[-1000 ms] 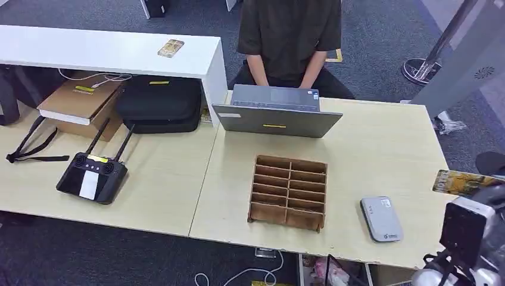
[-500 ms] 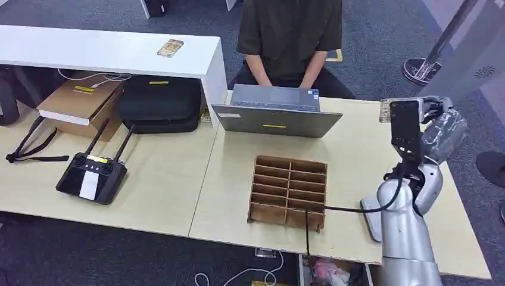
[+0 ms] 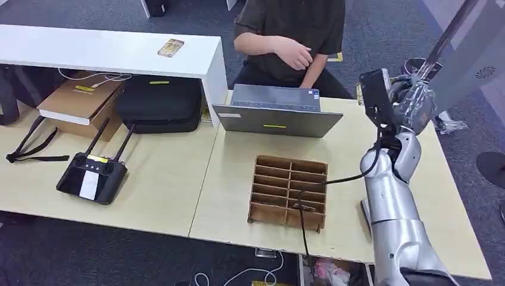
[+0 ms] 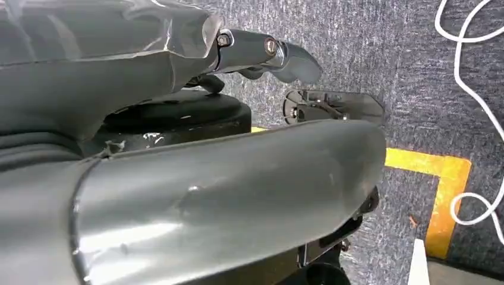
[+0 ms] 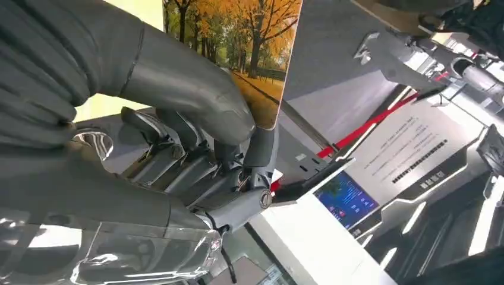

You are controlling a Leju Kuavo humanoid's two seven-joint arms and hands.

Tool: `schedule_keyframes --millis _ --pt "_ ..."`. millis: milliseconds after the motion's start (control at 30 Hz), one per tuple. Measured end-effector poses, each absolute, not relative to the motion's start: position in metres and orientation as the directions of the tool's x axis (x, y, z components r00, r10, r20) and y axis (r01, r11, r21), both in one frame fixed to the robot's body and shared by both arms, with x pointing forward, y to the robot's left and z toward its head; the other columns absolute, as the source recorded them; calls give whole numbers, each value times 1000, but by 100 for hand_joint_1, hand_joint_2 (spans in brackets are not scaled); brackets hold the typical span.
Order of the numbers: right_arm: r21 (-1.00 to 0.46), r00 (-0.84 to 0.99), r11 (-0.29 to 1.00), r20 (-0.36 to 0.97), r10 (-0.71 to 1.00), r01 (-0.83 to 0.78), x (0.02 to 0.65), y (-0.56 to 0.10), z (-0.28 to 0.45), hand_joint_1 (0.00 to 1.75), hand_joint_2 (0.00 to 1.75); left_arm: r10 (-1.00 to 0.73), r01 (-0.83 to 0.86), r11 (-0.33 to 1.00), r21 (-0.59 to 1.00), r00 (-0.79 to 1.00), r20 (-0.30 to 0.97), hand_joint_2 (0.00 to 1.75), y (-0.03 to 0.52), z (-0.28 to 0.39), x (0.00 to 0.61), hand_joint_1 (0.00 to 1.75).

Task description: Pass the card to the sensor for recognition and then transmit it.

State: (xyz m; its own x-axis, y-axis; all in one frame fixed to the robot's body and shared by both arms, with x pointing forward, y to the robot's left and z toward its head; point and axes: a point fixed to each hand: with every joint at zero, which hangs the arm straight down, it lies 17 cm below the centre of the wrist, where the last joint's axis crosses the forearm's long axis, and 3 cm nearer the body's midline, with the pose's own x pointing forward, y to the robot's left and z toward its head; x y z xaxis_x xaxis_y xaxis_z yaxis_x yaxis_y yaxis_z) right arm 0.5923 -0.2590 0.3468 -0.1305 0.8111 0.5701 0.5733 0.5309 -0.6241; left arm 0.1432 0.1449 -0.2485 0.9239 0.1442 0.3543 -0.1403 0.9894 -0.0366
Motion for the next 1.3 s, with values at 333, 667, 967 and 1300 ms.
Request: schedule_keyframes --millis 333,667,967,1300 --pt "-680 -149 493 499 854 542 610 -224 367 175 175 125 -126 992 -22 922 366 0 143 -246 150 0" --pt "-760 -196 461 420 886 458 620 -156 382 175 175 130 -132 991 -21 919 372 0 142 -245 155 0" --pt "-832 -245 405 332 911 379 622 -100 383 175 175 118 -119 993 -21 919 375 0 140 -244 155 0" --pt "-850 -266 389 307 914 355 620 -81 381 175 175 115 -115 993 -22 920 375 0 139 -244 154 0"
